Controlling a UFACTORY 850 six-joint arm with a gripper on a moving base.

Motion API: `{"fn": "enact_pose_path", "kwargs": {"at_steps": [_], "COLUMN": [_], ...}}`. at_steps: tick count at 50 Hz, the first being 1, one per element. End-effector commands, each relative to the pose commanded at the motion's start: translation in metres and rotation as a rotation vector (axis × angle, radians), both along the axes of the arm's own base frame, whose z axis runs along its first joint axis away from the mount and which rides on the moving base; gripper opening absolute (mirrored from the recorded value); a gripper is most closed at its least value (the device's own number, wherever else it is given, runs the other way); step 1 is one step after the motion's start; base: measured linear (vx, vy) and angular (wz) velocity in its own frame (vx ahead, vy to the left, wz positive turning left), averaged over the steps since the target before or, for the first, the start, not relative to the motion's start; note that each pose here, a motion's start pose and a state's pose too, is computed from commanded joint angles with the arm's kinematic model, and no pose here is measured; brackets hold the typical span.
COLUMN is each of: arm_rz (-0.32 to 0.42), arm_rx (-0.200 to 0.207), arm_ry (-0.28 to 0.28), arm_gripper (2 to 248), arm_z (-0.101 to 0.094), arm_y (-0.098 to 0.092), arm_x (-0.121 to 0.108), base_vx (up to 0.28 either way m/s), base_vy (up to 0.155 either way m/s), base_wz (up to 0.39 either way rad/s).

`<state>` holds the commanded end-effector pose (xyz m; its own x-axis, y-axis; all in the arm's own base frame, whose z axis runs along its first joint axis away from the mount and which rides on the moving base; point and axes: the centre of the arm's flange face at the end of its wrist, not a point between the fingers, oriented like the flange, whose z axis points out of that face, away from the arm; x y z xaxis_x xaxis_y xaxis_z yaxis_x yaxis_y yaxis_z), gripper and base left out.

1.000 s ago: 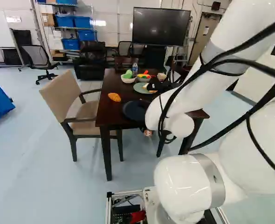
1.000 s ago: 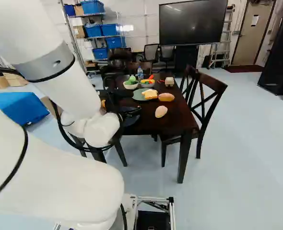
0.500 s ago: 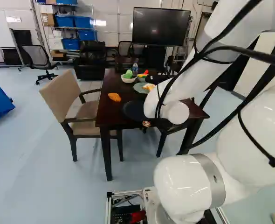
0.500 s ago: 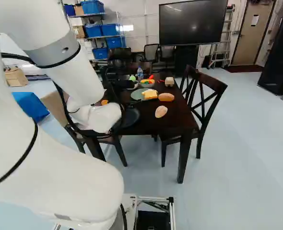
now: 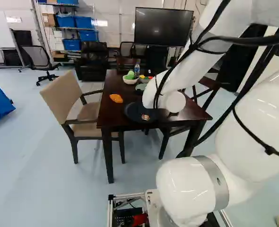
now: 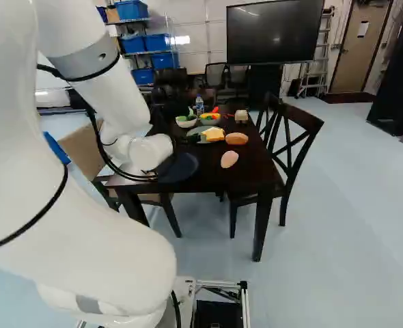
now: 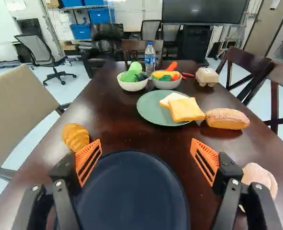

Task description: Move the croissant to the empty plate

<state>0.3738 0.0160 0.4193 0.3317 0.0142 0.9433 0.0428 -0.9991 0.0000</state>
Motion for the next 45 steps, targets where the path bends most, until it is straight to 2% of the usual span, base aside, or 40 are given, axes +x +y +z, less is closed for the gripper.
{"fn": "enact_pose_path", "kwargs": {"at_steps": [24, 45], "arm_rz": [0.063, 0.12], "arm_rx": [-0.002, -0.008], "arm_ry": [0.031, 0.081], "arm_gripper": [247, 247], "arm_z": [0.019, 0.033], "arm_y": [0.027, 0.054], "arm_x": [0.031, 0.054], "base_vx": [0.0, 0.0], "base_vy": [0.0, 0.0], "base_wz": [0.0, 0.0]}}
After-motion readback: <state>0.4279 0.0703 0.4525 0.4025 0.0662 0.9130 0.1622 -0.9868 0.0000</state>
